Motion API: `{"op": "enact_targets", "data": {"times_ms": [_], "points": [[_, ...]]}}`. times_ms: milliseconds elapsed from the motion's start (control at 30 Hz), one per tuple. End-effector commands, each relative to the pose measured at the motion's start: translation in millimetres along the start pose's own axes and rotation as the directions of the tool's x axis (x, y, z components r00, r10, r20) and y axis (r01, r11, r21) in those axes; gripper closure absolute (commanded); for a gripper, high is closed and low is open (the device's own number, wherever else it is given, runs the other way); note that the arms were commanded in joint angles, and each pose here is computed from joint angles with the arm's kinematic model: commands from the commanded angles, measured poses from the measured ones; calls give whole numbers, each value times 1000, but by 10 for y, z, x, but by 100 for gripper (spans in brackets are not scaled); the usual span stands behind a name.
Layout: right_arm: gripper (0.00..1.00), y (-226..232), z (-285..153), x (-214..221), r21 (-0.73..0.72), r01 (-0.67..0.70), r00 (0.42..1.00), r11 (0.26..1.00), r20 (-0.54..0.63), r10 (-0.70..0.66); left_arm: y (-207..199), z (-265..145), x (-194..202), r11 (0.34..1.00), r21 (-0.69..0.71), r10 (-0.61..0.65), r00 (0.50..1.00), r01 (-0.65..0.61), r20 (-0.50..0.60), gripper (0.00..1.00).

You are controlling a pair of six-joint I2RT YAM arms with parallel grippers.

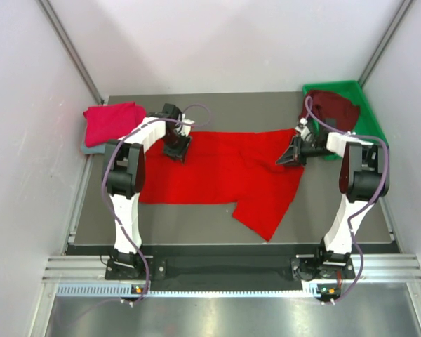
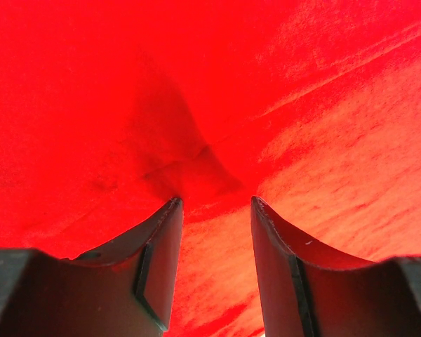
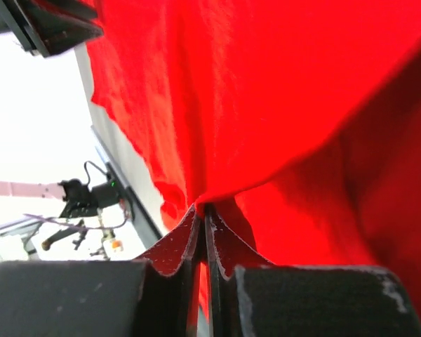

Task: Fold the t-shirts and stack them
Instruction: Fold the tshirt

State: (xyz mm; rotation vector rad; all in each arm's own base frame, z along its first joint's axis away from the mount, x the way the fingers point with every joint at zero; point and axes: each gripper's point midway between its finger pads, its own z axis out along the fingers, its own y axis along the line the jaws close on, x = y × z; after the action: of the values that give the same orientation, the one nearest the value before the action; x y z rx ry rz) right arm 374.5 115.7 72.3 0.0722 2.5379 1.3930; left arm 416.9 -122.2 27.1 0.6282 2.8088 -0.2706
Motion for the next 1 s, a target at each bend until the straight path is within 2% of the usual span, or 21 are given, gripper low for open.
{"op": "enact_targets", "data": {"times_ms": [0, 33, 67, 100, 133, 167, 467, 967], "points": [[95, 212, -73, 64, -4, 36, 999, 999, 17, -36, -20, -56, -135, 1000, 28, -9, 999, 8, 37, 51], [86, 231, -95, 58, -2, 47, 999, 999, 20, -47, -21, -53, -142, 1000, 29, -10, 999, 9, 39, 51], [67, 223, -103, 42, 6, 70, 997, 998, 22, -70, -31, -49, -146, 999, 31, -11, 999, 10, 39, 51], [67, 219, -115, 24, 17, 86, 996, 996, 23, -86, -30, -53, -144, 999, 33, -13, 999, 12, 40, 51], [59, 235, -148, -50, 30, 109, 993, 994, 34, -110, -32, -55, -154, 999, 34, -14, 999, 12, 43, 51], [57, 198, -171, -99, 53, 130, 990, 990, 42, -133, -34, -55, -158, 999, 36, -14, 999, 12, 45, 51], [56, -55, -583, -745, 215, 201, 956, 956, 171, -240, -31, -103, -118, 999, 39, -19, 999, 17, 42, 51], [58, -441, -288, -1256, 257, 228, 945, 939, 173, -276, 10, -50, -31, 1000, 22, -8, 1000, 8, 7, 51]]}}
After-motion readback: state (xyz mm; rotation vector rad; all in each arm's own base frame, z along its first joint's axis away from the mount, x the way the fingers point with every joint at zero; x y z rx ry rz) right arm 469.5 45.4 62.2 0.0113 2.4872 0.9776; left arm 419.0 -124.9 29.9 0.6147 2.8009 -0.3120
